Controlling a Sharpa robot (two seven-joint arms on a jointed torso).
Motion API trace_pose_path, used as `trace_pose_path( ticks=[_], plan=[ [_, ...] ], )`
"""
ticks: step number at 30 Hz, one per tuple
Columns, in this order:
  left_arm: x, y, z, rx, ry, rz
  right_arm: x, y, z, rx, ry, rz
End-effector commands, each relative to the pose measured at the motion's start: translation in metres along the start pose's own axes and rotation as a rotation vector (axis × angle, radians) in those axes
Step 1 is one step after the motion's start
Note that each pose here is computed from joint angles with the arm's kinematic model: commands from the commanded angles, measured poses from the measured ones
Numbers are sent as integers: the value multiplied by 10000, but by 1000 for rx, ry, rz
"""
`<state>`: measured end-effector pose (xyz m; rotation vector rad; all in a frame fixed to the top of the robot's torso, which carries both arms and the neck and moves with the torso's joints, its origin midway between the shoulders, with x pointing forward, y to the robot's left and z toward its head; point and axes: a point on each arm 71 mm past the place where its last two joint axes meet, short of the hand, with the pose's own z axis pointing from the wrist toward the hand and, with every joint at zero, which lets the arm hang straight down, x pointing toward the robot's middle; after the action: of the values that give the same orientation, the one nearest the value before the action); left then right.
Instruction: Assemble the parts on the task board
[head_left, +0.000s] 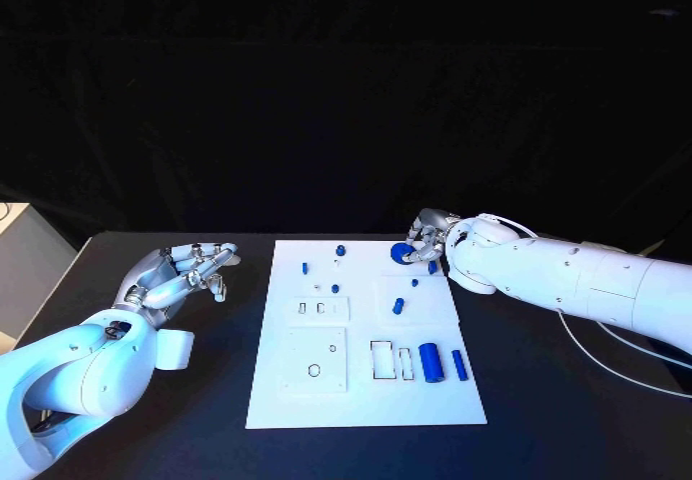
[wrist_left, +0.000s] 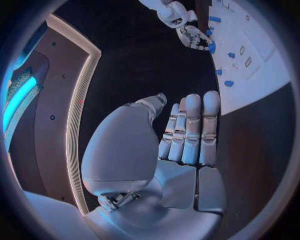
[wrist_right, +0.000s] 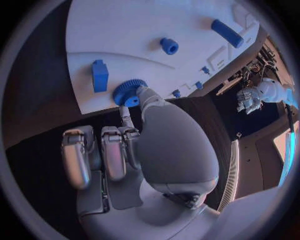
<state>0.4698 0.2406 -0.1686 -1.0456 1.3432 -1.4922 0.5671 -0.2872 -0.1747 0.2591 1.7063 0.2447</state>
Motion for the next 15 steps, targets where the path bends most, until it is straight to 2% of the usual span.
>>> trace_pose_path(
  ticks=[1, 15],
  plan=[
    [26, -7, 5, 6, 20, -4, 63, 17, -6, -12, 29, -5],
    [27, -3, 8, 3, 21, -4, 106, 32, 17, -2, 12, -31]
  ],
)
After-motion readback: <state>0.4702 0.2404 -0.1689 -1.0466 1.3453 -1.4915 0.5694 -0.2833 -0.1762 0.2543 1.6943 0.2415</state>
